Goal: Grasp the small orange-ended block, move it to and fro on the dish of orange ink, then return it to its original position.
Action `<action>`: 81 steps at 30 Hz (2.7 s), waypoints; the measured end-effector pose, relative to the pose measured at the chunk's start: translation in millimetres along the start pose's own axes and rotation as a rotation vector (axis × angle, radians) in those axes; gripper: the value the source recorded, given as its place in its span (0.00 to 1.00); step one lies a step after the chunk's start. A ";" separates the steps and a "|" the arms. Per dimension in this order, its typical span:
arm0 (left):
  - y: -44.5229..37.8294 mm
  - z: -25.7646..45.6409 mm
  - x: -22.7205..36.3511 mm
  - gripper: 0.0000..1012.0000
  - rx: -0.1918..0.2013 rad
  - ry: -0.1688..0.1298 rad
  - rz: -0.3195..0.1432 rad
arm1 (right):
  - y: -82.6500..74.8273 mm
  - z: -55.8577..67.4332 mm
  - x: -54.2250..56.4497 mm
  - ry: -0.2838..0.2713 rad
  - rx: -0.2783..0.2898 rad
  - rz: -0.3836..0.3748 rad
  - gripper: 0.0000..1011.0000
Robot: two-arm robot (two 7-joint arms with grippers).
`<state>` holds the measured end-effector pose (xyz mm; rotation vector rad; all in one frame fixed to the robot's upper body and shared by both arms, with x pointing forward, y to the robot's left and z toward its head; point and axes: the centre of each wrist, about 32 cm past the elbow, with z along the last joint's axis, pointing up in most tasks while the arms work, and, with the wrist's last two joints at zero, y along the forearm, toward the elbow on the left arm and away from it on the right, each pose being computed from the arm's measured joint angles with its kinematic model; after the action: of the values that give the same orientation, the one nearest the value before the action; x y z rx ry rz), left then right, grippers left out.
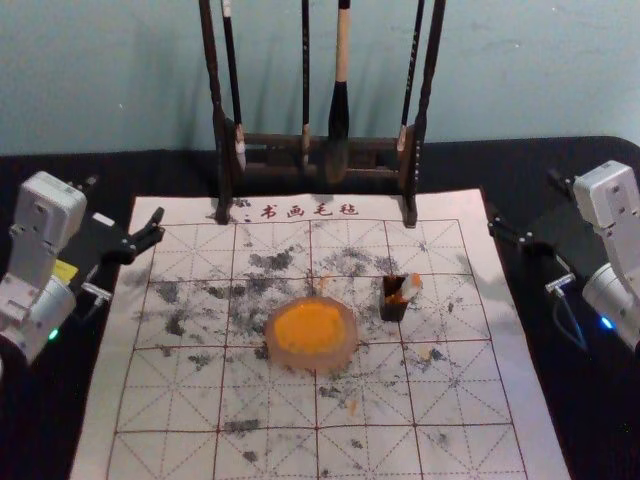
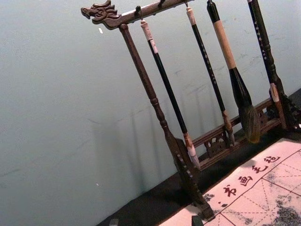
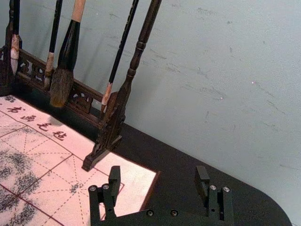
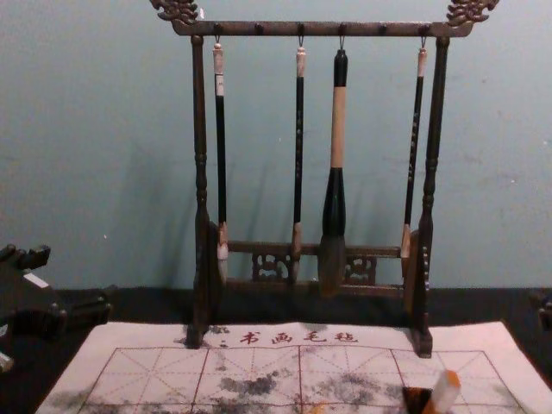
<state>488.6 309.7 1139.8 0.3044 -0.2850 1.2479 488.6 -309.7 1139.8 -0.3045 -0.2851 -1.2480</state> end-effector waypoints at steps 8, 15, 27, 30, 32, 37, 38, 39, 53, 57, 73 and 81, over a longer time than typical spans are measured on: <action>0.0 0.0 0.0 0.99 0.000 0.000 0.000 | 0.0 0.0 0.0 0.000 0.000 0.000 0.99; 0.0 0.0 0.0 0.99 0.000 0.000 0.000 | 0.0 0.0 0.0 0.000 0.000 0.000 0.99; 0.0 0.0 0.0 0.99 0.000 0.000 0.000 | -12.1 1.7 -3.6 0.034 -0.007 0.041 0.99; 0.0 0.0 0.0 0.99 0.000 0.000 0.000 | -21.2 4.0 -7.4 0.065 -0.022 0.077 0.99; 0.0 0.0 0.0 0.99 0.000 0.000 0.000 | -26.6 5.2 -9.9 0.082 -0.034 0.099 0.99; 0.0 0.0 0.0 0.99 0.000 0.000 0.000 | -42.9 9.6 -18.9 0.132 -0.072 0.172 0.99; 0.0 0.0 0.0 0.99 0.000 0.000 0.000 | -45.2 10.4 -20.5 0.137 -0.075 0.184 0.99; 0.0 0.0 0.0 0.99 0.000 0.000 0.000 | -49.2 11.4 -23.2 0.149 -0.086 0.210 0.99; 0.0 0.0 0.0 0.99 0.000 0.000 0.000 | -55.1 29.9 -51.4 0.261 -0.116 0.400 0.99; 0.0 0.0 0.0 0.99 0.000 0.000 0.000 | -47.7 36.6 -60.7 0.295 -0.131 0.397 0.99; 0.0 0.0 0.0 0.99 0.000 0.000 0.000 | -12.6 58.4 -79.3 0.448 -0.242 0.298 0.99; 0.0 0.0 0.0 0.99 0.000 0.000 0.000 | -9.9 60.7 -76.5 0.473 -0.275 0.302 0.99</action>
<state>488.6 309.7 1139.8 0.3044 -0.2850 1.2480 454.0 -222.2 1168.0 -0.2665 0.3314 -1.0221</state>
